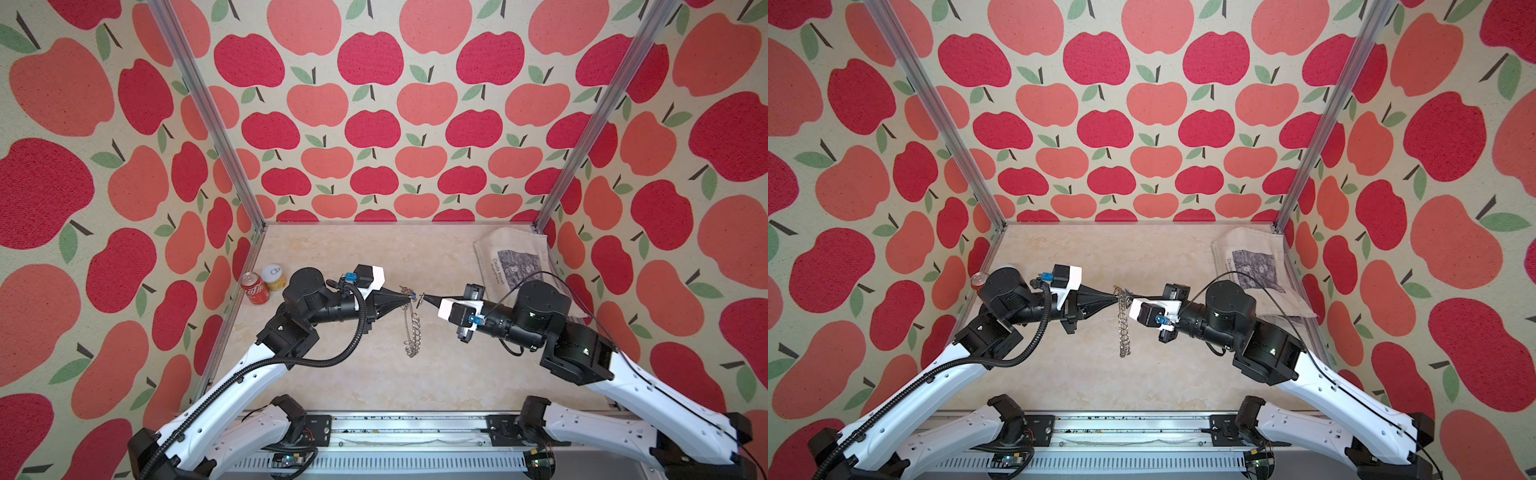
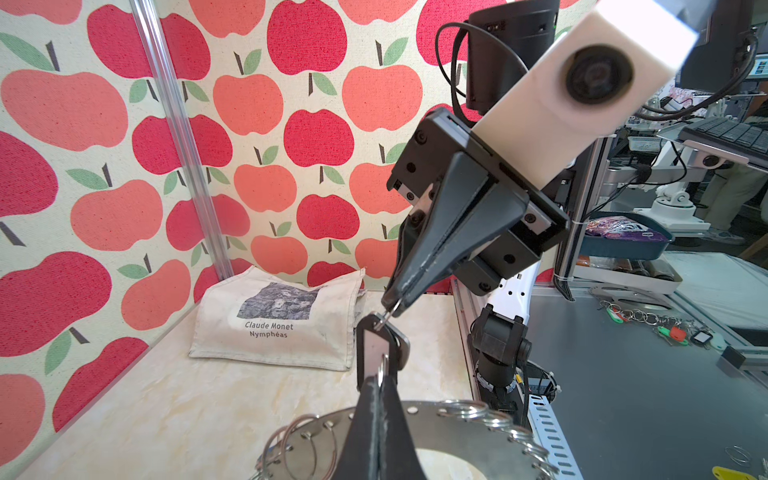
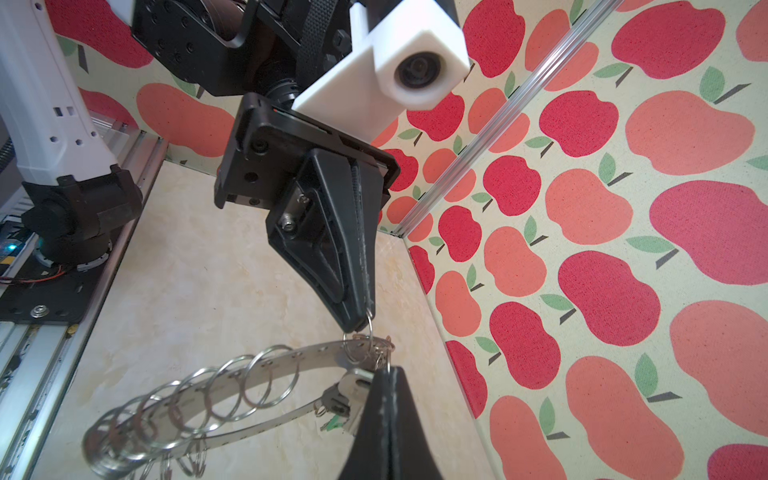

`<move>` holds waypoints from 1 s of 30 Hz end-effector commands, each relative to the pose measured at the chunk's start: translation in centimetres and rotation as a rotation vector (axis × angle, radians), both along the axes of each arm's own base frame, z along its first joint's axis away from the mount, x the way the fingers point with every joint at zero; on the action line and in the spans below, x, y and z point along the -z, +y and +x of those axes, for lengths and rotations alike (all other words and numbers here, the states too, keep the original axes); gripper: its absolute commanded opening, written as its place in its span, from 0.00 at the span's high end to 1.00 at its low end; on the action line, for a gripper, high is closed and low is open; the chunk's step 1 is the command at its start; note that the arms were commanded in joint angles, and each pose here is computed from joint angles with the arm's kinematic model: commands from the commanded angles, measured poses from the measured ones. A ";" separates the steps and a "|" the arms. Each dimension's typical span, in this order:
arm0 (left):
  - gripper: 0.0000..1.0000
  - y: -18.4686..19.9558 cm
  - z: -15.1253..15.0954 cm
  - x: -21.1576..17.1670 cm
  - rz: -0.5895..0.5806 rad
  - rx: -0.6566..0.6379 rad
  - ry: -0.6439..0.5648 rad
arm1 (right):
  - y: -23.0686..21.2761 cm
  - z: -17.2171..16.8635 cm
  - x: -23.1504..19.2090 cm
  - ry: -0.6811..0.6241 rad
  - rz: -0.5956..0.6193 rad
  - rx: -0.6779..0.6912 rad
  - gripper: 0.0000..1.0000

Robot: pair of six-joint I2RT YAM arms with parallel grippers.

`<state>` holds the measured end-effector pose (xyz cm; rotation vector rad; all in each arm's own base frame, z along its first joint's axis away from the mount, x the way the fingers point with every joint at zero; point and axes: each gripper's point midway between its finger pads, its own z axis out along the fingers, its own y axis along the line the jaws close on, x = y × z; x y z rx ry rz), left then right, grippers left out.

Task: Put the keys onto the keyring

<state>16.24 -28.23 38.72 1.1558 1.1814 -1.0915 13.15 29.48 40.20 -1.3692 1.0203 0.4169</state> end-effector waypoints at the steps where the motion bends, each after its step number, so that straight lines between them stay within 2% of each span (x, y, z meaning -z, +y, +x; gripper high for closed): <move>1: 1.00 0.5 -0.6 -2.4 -0.044 -0.004 -0.081 | 0.3 -0.2 0.4 -0.010 -0.018 -0.011 1.00; 18: 1.00 0.5 -0.4 -2.3 -0.041 -0.015 -0.072 | 0.7 -0.9 1.2 -0.001 -0.059 -0.049 1.00; 30: 1.00 0.3 0.0 -1.6 0.003 -0.027 -0.017 | 0.2 -0.2 1.3 -0.024 -0.084 0.002 1.00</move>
